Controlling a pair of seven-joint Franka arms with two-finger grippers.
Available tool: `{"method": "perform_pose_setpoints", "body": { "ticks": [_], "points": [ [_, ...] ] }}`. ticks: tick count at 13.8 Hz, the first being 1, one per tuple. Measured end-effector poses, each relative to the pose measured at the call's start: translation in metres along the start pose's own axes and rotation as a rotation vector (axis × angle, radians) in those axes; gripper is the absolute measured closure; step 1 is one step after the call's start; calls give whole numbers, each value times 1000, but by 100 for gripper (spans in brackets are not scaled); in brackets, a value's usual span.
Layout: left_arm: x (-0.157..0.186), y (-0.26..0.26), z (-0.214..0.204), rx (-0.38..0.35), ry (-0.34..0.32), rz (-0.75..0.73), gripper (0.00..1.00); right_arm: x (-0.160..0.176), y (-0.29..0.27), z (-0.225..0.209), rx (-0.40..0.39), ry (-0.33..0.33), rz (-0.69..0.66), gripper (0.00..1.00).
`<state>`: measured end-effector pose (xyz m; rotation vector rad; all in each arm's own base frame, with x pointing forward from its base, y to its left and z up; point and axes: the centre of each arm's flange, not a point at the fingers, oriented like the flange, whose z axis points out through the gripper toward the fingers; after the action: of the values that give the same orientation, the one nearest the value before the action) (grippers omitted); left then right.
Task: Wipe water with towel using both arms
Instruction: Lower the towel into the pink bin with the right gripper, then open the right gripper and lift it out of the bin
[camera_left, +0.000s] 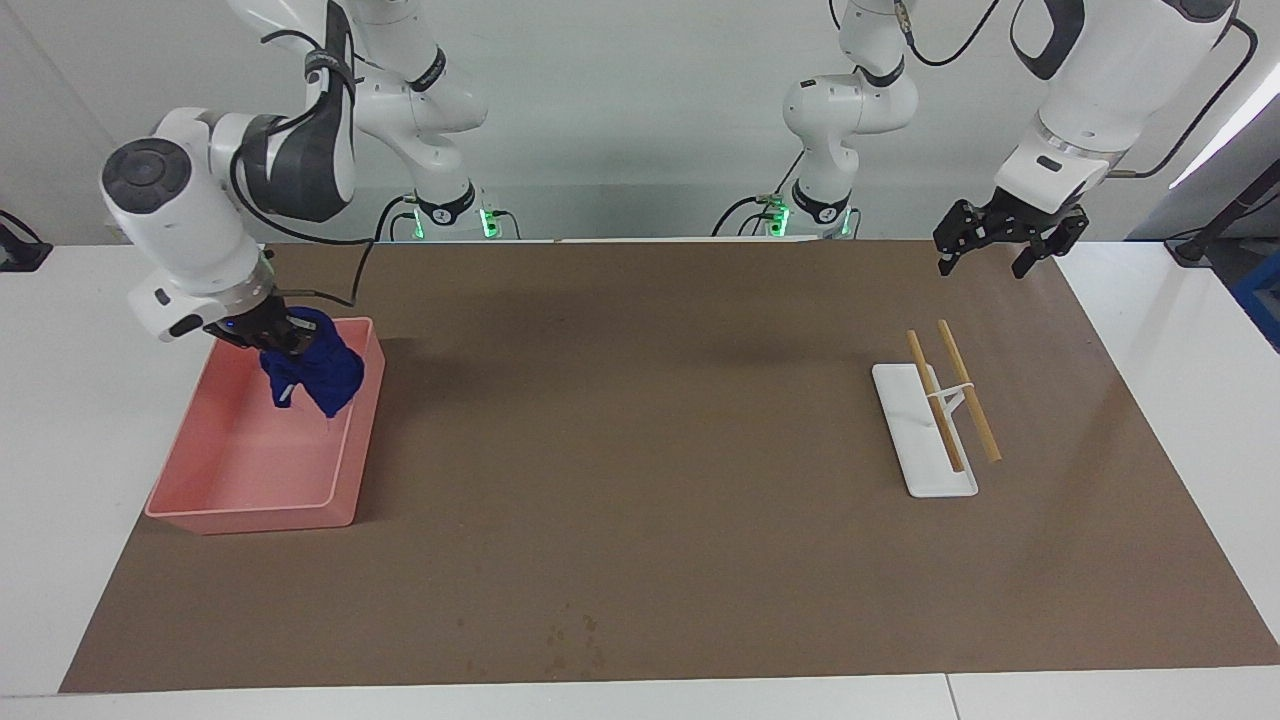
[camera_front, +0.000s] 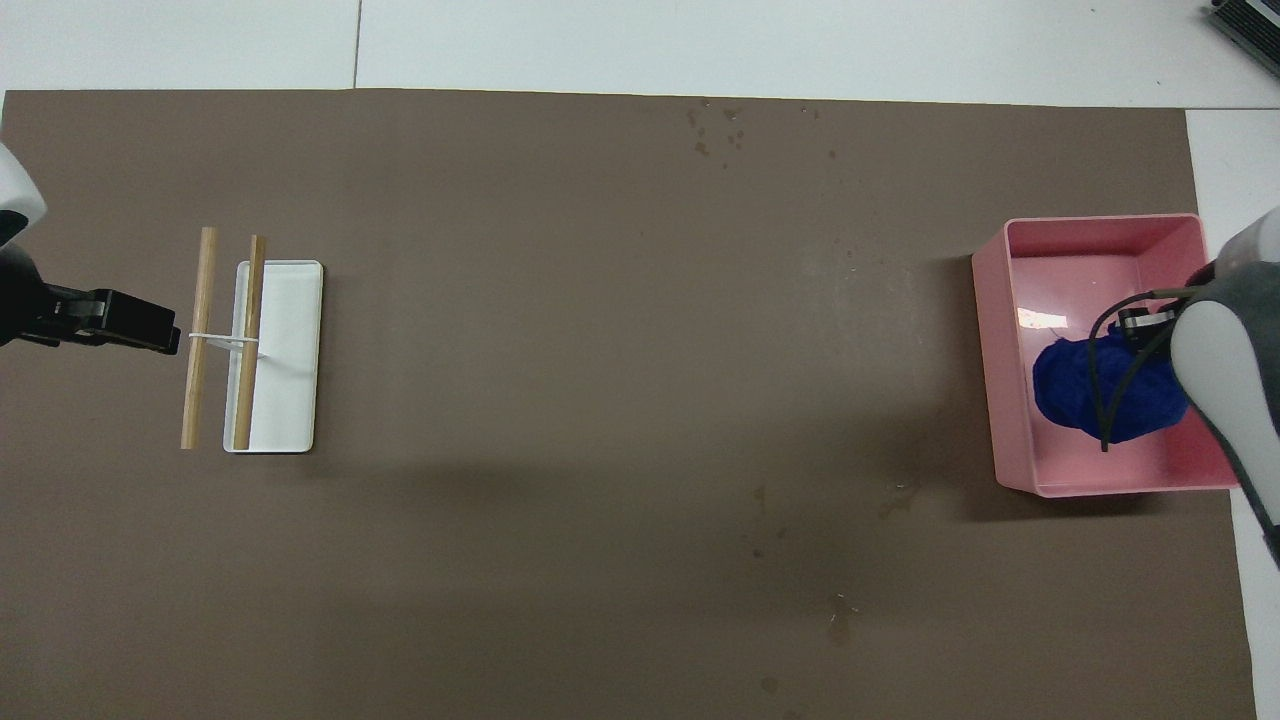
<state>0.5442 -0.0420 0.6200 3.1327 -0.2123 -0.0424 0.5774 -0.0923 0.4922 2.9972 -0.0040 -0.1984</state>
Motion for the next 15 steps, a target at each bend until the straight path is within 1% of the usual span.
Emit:
{"method": "perform_pose_setpoints", "body": {
  "ticks": [2,4,5,7,8,10,12,13,14,15],
  "points": [
    [0,0,0,0,0,0,0,-2,22,-4,1,25,-43,83],
    [0,0,0,0,0,0,0,4,26,-2,-7,68,-62,83],
    [0,0,0,0,0,0,0,7,25,3,-12,90,-69,83],
    [0,0,0,0,0,0,0,14,22,30,-17,123,-79,83],
    [0,0,0,0,0,0,0,16,19,47,-16,124,-85,83],
    [0,0,0,0,0,0,0,15,9,80,-8,106,-79,83],
    [0,0,0,0,0,0,0,13,1,91,-4,96,-75,83],
    [0,0,0,0,0,0,0,13,0,90,-4,97,-75,76],
    [0,0,0,0,0,0,0,13,1,88,-4,101,-74,66],
    [0,0,0,0,0,0,0,12,1,83,-5,110,-75,54]
  ]
}}
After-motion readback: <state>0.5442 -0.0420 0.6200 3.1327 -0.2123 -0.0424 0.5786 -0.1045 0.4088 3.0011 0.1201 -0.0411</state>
